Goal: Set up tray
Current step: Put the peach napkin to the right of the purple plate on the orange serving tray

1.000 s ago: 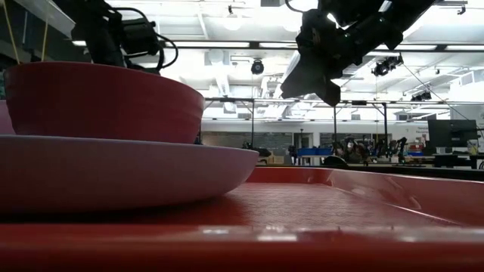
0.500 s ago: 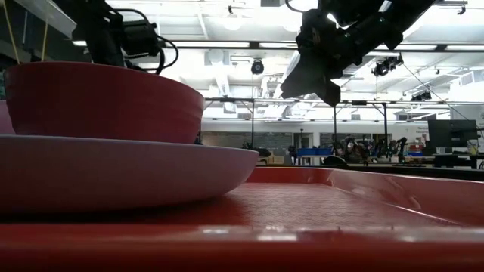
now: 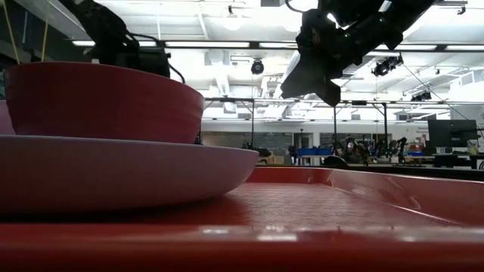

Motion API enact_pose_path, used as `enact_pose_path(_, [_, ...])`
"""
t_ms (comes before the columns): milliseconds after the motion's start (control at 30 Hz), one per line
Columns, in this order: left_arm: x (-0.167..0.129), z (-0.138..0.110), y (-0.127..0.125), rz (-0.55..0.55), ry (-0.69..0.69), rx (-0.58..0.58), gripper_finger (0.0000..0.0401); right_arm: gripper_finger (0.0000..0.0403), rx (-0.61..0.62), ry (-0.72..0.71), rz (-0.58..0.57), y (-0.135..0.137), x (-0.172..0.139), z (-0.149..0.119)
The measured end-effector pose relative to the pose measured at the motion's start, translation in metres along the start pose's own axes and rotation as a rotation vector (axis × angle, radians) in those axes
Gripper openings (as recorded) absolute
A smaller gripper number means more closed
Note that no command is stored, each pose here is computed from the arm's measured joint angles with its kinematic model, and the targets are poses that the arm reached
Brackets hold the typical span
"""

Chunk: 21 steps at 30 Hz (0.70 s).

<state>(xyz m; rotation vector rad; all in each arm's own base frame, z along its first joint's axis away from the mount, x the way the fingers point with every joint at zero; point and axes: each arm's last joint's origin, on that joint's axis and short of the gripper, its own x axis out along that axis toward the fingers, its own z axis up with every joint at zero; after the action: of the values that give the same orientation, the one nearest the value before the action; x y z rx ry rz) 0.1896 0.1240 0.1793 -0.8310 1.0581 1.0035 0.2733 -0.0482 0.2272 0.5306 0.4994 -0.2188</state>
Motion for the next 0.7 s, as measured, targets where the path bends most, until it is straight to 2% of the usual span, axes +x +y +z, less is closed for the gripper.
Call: enact_pose_path(700, [0.048,0.003,-0.01,0.07,0.098,-0.016,0.0271,0.0053,0.0,0.017,0.033,0.001,0.0,0.0])
